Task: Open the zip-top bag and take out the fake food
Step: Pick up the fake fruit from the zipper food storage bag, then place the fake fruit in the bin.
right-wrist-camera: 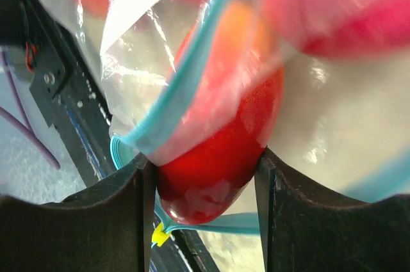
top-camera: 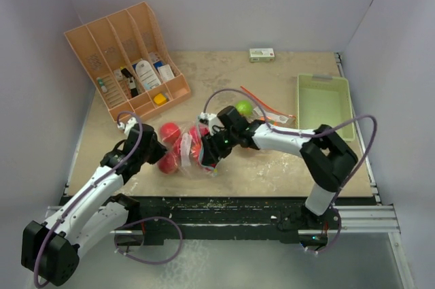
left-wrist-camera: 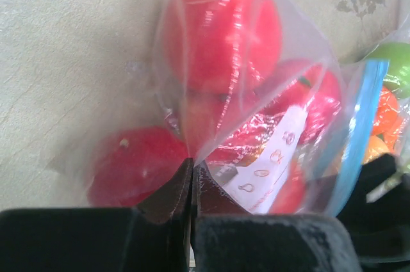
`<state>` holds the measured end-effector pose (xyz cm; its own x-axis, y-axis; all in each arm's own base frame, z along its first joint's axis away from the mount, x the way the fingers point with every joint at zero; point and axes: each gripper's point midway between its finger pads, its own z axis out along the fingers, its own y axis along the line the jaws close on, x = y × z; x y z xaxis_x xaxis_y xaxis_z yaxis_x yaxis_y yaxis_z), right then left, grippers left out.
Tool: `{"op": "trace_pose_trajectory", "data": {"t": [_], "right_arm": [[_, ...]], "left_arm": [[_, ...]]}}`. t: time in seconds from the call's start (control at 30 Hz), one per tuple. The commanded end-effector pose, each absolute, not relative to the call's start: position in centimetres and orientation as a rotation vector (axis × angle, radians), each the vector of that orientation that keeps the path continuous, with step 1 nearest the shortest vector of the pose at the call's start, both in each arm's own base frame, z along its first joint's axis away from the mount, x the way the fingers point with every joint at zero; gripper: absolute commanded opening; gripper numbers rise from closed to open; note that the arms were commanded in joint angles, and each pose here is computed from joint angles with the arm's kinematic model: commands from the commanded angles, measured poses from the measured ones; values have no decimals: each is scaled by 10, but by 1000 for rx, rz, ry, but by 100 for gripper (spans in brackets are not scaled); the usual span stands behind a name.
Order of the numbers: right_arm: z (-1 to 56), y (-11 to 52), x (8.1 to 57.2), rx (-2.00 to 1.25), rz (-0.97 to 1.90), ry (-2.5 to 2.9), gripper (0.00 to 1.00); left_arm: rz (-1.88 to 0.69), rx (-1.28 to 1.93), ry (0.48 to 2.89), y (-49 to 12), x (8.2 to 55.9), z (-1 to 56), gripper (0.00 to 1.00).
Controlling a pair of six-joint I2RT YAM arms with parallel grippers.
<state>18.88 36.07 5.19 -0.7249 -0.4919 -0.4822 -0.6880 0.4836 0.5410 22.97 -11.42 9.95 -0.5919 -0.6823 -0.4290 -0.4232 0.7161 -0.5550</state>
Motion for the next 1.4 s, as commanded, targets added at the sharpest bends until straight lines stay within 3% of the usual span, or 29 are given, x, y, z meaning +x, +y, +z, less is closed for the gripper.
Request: {"op": "trace_pose_trajectory", "data": {"t": [0.0,0.7,1.0,1.23,1.3,1.37], "right_arm": [[102,337,232,-808,1003,2384,16],[211,220,347,-162,909,2151,15],[212,83,418,277,816,2108,15],[178,0,430,638,660,2099,19],[164,-21,427,705,586,2117,22],[153,-32,424,732,520,2141,32]], "left_arm": [[-502,-857,2291,-110,226,94,0],[-471,-830,2297,-104,223,92,0],[-487,-736,2287,-109,240,106,0],[-556,-682,2305,-130,262,106,0],[-567,-669,2310,-134,268,107,0],[-577,-657,2319,-139,273,106,0]]}}
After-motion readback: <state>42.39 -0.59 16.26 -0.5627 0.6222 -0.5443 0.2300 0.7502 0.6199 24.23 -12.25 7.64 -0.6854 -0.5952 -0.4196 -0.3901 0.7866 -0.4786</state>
